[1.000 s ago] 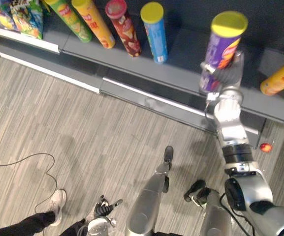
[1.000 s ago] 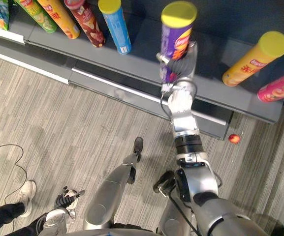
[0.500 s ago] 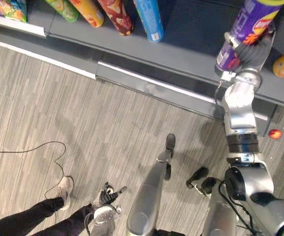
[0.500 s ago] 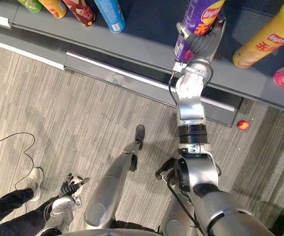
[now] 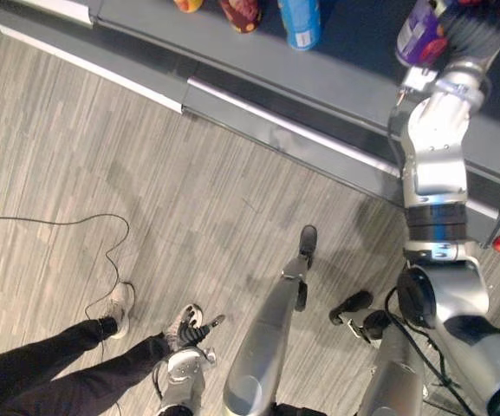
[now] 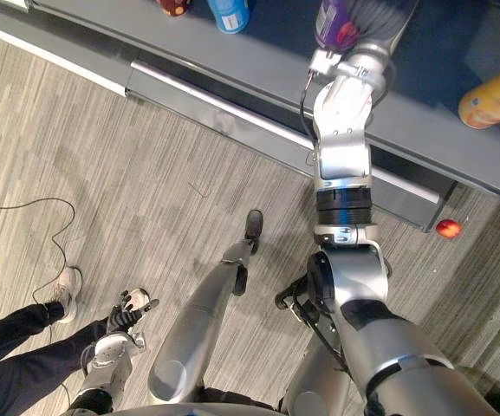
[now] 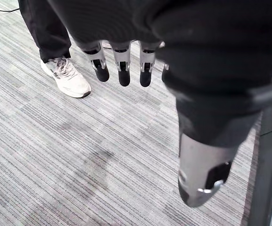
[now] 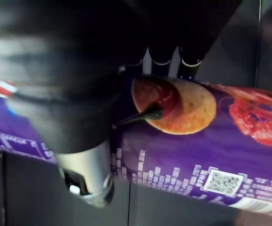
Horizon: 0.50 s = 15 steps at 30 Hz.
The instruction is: Put the gum and the chips on the shelf.
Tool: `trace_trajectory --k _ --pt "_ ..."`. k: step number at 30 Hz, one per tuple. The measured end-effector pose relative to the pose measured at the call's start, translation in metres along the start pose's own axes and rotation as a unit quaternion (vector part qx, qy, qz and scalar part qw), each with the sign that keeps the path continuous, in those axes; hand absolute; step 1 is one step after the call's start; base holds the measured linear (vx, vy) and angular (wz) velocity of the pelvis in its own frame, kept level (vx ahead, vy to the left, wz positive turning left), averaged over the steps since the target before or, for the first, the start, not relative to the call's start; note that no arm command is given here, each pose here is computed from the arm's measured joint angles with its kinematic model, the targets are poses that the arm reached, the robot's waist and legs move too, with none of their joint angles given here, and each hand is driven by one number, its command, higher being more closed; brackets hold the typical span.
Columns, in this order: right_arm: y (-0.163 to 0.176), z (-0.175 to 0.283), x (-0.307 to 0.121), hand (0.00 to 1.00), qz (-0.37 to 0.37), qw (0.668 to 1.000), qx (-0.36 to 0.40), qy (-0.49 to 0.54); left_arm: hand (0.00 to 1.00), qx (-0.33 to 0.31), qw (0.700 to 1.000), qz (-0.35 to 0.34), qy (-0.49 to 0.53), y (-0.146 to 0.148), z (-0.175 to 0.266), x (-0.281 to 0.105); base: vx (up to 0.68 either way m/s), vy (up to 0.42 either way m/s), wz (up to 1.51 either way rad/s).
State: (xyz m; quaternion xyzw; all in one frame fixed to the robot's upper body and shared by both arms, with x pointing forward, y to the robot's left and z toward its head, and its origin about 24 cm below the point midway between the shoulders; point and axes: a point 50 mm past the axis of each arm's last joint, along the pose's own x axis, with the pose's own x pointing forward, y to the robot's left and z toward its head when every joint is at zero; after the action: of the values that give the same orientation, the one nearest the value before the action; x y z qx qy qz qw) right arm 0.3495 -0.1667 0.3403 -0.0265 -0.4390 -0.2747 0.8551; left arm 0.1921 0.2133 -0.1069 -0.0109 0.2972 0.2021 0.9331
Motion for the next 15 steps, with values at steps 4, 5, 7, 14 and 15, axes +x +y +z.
trace_trajectory --k 4,5,7,14,15 --pt "-0.0001 0.0015 0.0023 1.0 -0.002 1.0 -0.001 -0.002 0.0 -0.002 1.0 -0.001 -0.003 -0.0015 0.0021 0.0009 0.03 -0.07 0.12" --pt "0.0001 0.0012 0.0022 1.0 -0.002 1.0 -0.001 -0.002 0.0 -0.002 1.0 -0.001 -0.003 -0.0017 0.0024 0.001 0.01 -0.06 0.03" --pt "-0.0006 0.0012 0.0025 1.0 -0.004 1.0 -0.002 -0.002 0.0 -0.004 1.0 -0.001 -0.002 -0.0027 0.0019 0.0007 0.0 -0.062 0.0" --pt "-0.0013 0.0003 0.0024 1.0 -0.011 1.0 -0.003 0.0 0.0 -0.027 1.0 0.0 0.004 -0.008 0.0001 -0.0006 -0.02 -0.051 -0.02" --pt "-0.0015 0.0003 0.0024 1.0 -0.013 1.0 -0.003 0.0 0.0 -0.028 1.0 0.002 0.004 -0.0077 0.0004 -0.0005 -0.02 -0.046 -0.02"
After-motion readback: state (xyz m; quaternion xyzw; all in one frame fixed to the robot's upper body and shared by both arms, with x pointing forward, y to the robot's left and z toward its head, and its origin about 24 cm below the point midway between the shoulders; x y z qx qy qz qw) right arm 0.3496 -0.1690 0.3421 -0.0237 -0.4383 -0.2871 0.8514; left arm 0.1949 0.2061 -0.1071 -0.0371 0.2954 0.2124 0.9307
